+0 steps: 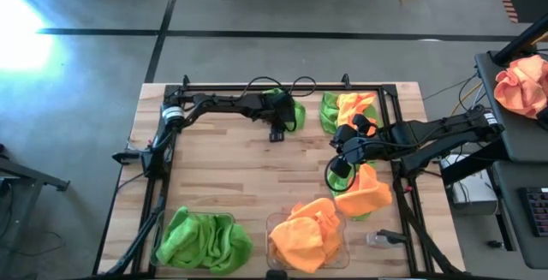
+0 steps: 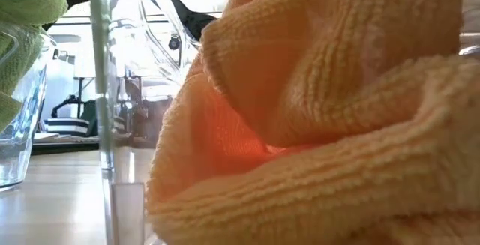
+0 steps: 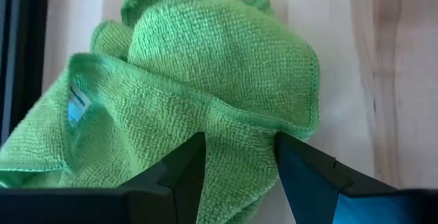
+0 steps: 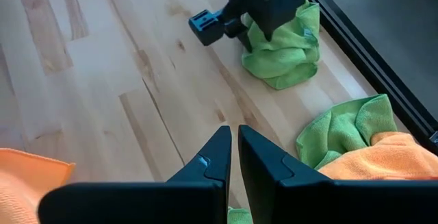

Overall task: Sort microfiber towel by color & place in baskets
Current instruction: Put the green towel into the left transparent bin

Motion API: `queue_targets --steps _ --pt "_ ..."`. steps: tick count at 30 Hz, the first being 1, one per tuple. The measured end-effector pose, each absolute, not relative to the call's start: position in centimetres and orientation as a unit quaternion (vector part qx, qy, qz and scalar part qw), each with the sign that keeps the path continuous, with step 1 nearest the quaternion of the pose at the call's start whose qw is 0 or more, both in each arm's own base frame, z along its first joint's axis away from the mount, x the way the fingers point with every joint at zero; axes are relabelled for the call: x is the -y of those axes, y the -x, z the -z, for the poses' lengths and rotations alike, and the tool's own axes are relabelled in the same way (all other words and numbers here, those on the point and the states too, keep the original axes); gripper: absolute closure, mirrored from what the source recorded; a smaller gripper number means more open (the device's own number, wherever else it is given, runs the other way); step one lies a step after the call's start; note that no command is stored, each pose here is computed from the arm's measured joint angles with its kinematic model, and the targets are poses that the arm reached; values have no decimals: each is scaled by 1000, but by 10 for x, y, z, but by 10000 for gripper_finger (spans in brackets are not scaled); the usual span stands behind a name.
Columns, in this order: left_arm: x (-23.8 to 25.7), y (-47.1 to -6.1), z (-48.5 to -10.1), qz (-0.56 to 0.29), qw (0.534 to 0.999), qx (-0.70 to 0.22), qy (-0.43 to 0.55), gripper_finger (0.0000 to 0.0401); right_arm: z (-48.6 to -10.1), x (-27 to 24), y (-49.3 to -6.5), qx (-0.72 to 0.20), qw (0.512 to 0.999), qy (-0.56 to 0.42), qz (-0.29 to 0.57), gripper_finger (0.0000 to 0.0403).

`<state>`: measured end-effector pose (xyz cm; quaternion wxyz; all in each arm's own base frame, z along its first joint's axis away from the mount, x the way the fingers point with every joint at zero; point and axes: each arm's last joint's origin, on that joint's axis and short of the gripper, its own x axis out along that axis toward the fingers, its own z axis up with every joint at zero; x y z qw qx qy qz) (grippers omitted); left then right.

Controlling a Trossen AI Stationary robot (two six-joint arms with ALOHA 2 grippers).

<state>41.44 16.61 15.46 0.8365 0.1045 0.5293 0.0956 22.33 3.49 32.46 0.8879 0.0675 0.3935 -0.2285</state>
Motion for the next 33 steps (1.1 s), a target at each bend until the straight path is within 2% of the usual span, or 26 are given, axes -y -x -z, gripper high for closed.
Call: queue_targets --steps 3,6,16,25,33 --pt "-166 -413 -154 -93 833 -535 -103 246 -325 -35 -223 -394 888 -67 228 381" --pt "-165 -412 -153 -92 831 -540 -100 268 -325 -35 -223 -394 888 -67 228 381" --pt "-164 -410 -152 -98 825 -551 -78 394 -324 -35 -223 -394 888 -68 228 381" --pt "-158 -404 -166 -117 824 -553 -42 399 -324 -35 -223 -394 888 -67 229 381" --pt "-140 -389 -222 -144 844 -517 -5 400 -323 -35 -223 -396 887 -66 229 381"
